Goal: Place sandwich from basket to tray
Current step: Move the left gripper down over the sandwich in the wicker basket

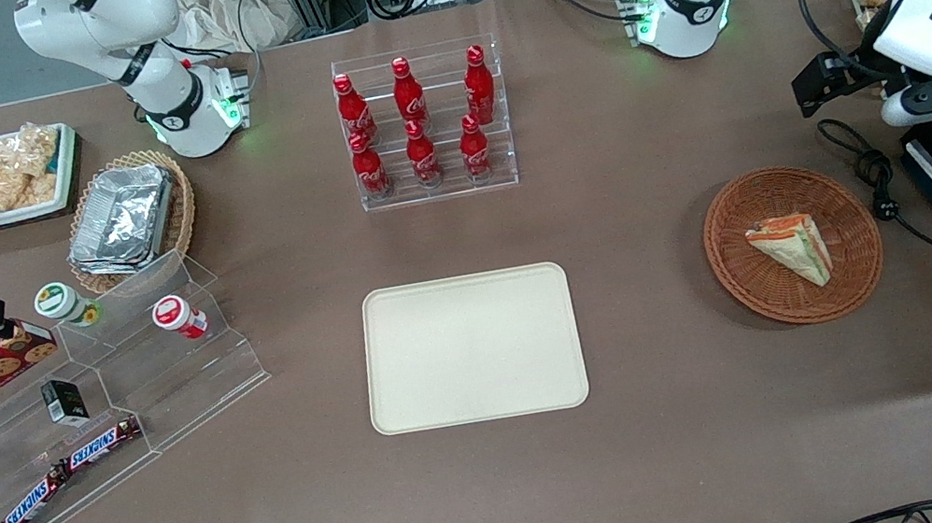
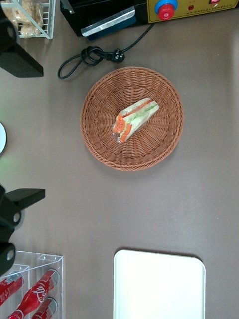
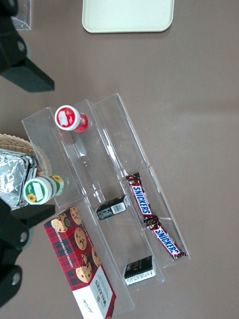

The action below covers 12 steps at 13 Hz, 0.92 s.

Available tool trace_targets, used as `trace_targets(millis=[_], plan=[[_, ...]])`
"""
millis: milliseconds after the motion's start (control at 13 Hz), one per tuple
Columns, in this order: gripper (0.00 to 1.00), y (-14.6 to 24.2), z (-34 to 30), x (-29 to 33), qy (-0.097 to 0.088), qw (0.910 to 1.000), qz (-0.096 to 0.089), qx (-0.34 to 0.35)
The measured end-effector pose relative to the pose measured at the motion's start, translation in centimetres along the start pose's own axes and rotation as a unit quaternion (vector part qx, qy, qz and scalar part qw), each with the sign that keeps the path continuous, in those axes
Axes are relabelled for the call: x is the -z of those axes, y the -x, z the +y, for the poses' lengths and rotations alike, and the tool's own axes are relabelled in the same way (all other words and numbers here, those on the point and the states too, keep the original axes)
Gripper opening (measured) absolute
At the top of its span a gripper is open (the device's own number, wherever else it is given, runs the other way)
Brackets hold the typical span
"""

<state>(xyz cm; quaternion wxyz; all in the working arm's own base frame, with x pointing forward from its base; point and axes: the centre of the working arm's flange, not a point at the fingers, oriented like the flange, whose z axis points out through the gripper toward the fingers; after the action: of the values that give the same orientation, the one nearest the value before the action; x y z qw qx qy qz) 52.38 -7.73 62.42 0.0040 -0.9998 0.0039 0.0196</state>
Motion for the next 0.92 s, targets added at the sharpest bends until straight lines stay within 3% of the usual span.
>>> trace_targets(millis=[231, 462, 769, 923], plan=[[1.00, 0.0, -0.1, -0.3, -0.001, 0.9998, -0.010, 0.019], [1.00, -1.3, -0.7, -2.8, -0.004, 0.9937, -0.030, 0.108], [1.00, -3.8, -5.0, -11.9, -0.002, 0.9808, -0.035, 0.192], [1.00, -3.7, -6.4, -17.3, 0.000, 0.9747, -0.028, 0.222]])
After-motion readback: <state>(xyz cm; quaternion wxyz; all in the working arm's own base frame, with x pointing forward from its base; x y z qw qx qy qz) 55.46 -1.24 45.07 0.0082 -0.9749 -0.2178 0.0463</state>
